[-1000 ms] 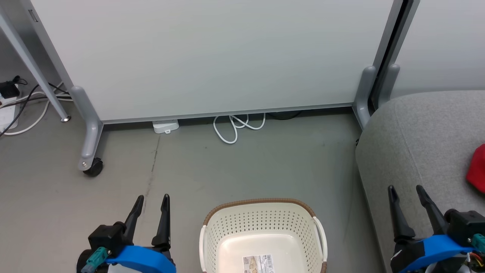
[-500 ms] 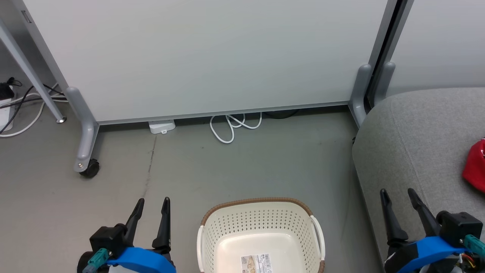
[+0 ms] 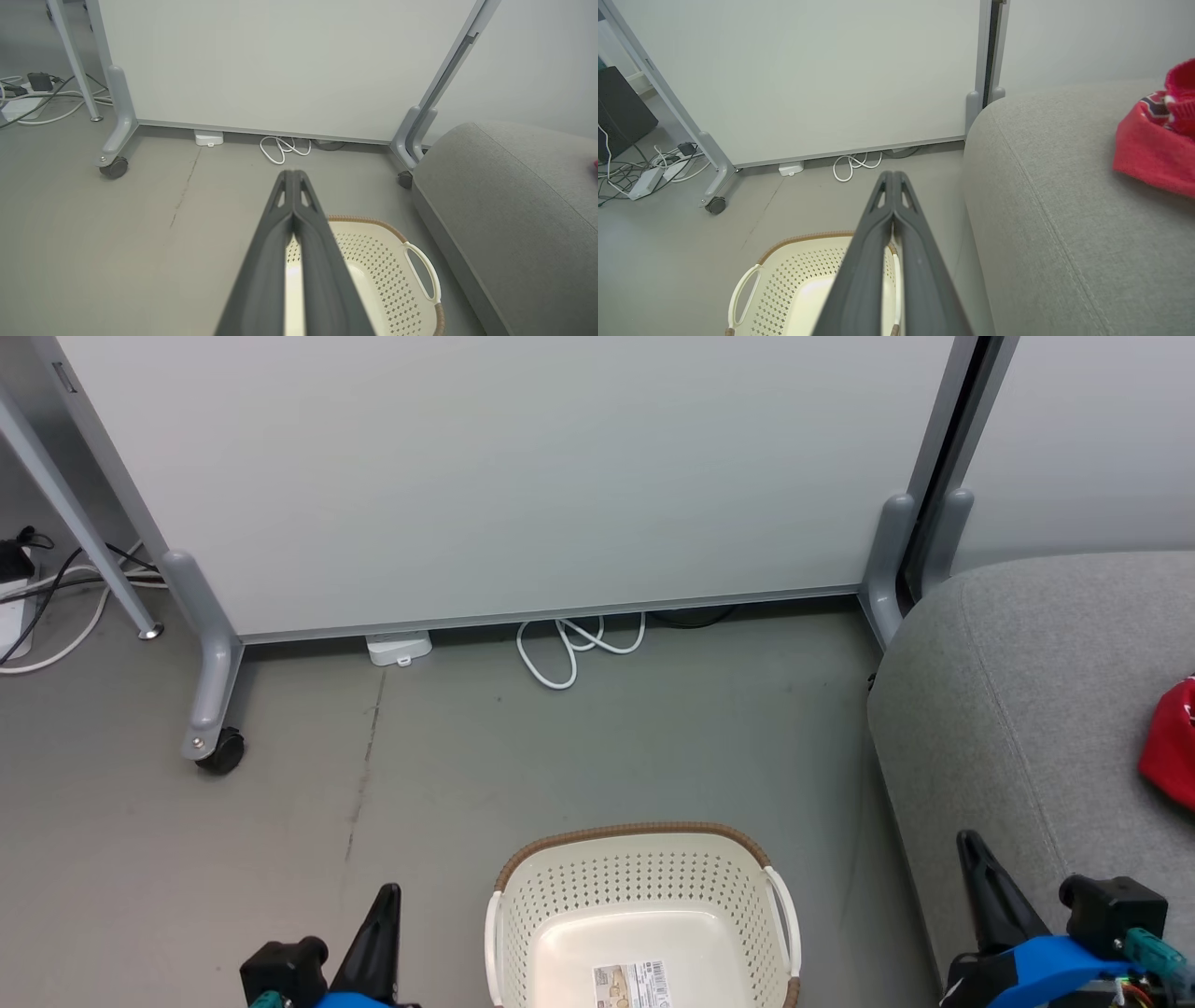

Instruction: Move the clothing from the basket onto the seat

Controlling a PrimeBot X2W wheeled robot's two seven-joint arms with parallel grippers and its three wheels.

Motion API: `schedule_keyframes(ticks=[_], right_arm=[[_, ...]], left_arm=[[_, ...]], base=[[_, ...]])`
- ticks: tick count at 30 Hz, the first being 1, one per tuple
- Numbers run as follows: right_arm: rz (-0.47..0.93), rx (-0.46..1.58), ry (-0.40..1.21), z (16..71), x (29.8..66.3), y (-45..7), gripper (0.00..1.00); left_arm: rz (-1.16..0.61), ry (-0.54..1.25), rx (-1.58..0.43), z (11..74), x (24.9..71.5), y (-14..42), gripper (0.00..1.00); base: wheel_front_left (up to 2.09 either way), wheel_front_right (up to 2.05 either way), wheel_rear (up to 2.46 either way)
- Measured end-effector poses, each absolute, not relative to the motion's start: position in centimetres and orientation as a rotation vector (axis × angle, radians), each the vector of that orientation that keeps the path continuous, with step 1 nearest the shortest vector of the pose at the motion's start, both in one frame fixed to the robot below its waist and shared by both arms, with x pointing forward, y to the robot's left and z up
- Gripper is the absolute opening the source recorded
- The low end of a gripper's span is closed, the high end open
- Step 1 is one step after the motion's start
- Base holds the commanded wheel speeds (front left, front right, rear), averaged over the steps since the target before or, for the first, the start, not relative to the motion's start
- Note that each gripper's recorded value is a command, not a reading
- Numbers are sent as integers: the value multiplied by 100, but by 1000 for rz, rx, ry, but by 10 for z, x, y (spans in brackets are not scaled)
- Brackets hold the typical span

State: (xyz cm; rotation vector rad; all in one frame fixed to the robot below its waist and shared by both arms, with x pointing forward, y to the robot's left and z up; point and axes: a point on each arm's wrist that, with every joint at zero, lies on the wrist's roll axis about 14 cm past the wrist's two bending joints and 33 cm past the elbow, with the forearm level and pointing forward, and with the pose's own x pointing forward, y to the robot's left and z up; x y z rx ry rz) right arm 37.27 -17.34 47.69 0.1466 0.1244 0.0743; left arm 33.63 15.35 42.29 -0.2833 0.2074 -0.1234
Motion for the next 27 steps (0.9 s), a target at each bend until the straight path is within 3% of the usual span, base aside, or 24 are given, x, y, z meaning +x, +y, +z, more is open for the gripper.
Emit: schedule_keyframes(ticks=[8, 27], right_arm=[[60, 180, 209, 451, 362, -174, 0], [4, 521, 197, 455, 364, -179, 0]], left_arm=[[-101, 314, -311, 392, 313, 152, 0], [27, 285, -613, 408, 329, 170, 0]], base=[[0, 0, 0], [0, 0, 0]])
